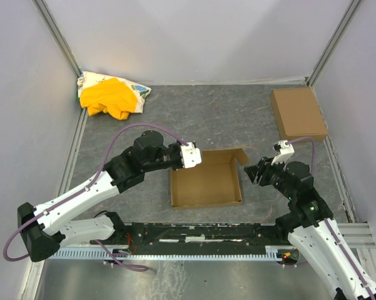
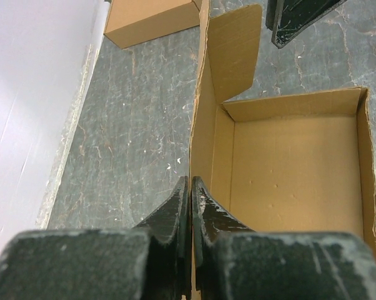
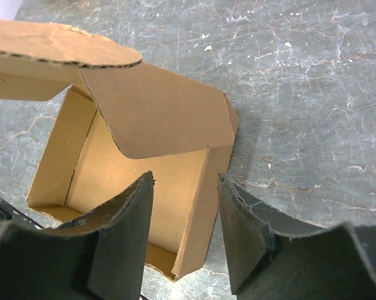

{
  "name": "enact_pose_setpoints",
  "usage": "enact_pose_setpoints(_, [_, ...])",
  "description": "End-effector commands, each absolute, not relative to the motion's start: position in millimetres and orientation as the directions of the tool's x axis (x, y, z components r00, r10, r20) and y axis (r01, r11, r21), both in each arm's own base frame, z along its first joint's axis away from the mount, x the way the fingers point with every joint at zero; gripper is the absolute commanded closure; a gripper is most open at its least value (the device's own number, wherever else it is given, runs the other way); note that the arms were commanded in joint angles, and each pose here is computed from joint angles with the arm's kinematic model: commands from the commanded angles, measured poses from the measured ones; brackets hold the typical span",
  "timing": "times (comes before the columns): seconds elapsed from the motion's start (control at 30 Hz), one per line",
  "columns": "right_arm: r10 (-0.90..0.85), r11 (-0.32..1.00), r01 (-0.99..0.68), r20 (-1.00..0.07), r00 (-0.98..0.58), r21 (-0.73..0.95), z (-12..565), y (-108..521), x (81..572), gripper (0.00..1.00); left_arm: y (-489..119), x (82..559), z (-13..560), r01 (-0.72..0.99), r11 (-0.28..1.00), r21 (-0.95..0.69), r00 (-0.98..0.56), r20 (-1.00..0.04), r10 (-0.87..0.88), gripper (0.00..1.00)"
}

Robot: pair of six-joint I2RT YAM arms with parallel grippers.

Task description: Fold the paper box

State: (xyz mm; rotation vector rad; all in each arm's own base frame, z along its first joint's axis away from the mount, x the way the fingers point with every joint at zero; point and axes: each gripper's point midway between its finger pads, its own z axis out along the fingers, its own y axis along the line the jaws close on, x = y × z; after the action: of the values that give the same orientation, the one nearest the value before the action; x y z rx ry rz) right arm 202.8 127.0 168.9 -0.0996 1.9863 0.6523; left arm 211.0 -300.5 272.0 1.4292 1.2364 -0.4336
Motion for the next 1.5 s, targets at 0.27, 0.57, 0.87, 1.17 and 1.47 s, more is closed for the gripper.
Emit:
enact_pose_setpoints(0.27, [0.223, 0.824, -0.458, -0.934, -0.28, 0.334, 217.3, 133.5, 216.4, 0.51, -305.2, 217.3, 306.7, 0.82, 0.239, 0.52, 0.408, -0.824, 0.392, 0.9])
enact_pose_setpoints(0.57, [0.164, 0.813, -0.489, -0.929, -0.331, 0.317, 224.6, 151.4, 239.2, 0.56, -308.6, 222.6, 307.8, 0.813, 0.246, 0.528, 0.412, -0.82, 0.398, 0.9])
enact_pose_setpoints(0.87, [0.167, 0.864, -0.403, -0.926, -0.338, 0.303, 230.4, 146.1, 262.7, 0.81, -311.8, 237.8, 318.0, 0.781, 0.323, 0.535, 0.408, -0.828, 0.386, 0.85])
enact_pose_setpoints(1.17, [0.192, 0.914, -0.302, -0.946, -0.263, 0.27, 249.3, 129.7, 284.6, 0.98, -277.5, 260.6, 368.4, 0.638, 0.633, 0.439, 0.354, -0.897, 0.265, 0.45])
enact_pose_setpoints(1.47, [0.178, 0.936, -0.258, -0.956, -0.232, 0.237, 247.7, 120.5, 291.7, 0.98, -193.5, 246.8, 387.0, 0.441, 0.864, 0.242, 0.336, -0.938, 0.092, 0.34])
